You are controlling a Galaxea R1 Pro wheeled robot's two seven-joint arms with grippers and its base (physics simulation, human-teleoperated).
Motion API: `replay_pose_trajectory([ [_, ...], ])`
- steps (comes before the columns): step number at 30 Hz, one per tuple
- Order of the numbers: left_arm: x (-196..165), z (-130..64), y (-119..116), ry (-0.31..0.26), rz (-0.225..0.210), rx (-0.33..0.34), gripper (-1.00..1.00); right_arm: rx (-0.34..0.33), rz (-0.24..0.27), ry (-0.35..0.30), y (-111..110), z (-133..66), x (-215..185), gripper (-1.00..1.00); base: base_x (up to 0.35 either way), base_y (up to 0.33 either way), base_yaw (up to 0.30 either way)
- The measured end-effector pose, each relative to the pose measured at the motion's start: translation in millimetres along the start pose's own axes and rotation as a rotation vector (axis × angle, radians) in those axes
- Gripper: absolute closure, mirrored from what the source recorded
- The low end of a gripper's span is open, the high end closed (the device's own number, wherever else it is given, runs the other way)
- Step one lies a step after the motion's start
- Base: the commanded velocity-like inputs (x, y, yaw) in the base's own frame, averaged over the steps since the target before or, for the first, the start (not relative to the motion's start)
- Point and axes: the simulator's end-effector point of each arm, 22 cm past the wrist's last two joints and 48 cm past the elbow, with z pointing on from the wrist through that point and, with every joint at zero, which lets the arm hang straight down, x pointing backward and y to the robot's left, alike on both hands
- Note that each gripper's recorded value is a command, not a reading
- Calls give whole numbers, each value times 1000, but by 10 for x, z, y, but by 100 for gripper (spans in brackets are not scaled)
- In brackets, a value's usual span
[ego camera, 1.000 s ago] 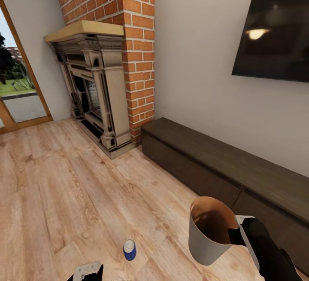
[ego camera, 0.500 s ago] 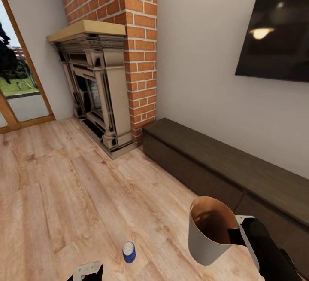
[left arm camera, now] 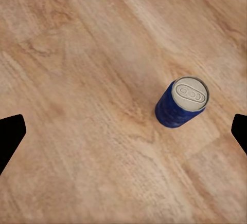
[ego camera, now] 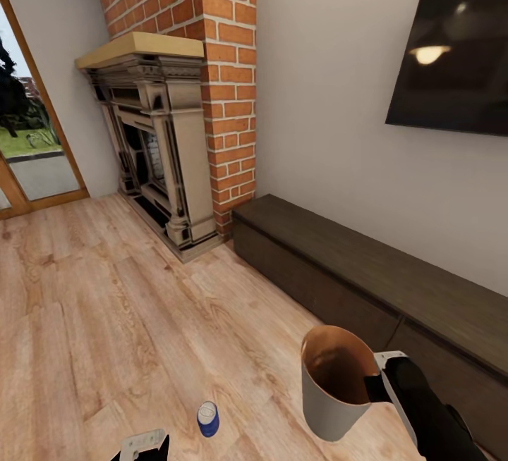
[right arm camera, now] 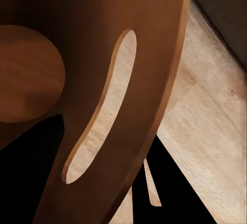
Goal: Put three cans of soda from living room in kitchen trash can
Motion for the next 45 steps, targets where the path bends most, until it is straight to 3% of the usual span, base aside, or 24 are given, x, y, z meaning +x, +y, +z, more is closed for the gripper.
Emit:
replay_pose_trajectory([
  [16,-155,82,-35,-17,-9,0,-100,-3,-9,-4,28,-10,-21,100,0,0,0],
  [23,-176,322,-185,25,-23,18,-100,-1,-8,-13,21,-29,-67,100,0,0,0],
  [28,-122,368,-216,48,-25,20,-100,-3,-6,-14,25,-30,-70,100,0,0,0],
  [37,-59,430,-96,75,-28,-52,-100,-3,-6,-14,26,-27,-69,100,0,0,0],
  [45,-59,432,-86,75,-28,-57,-100,-4,-5,-13,28,-27,-68,100,66,0,0],
])
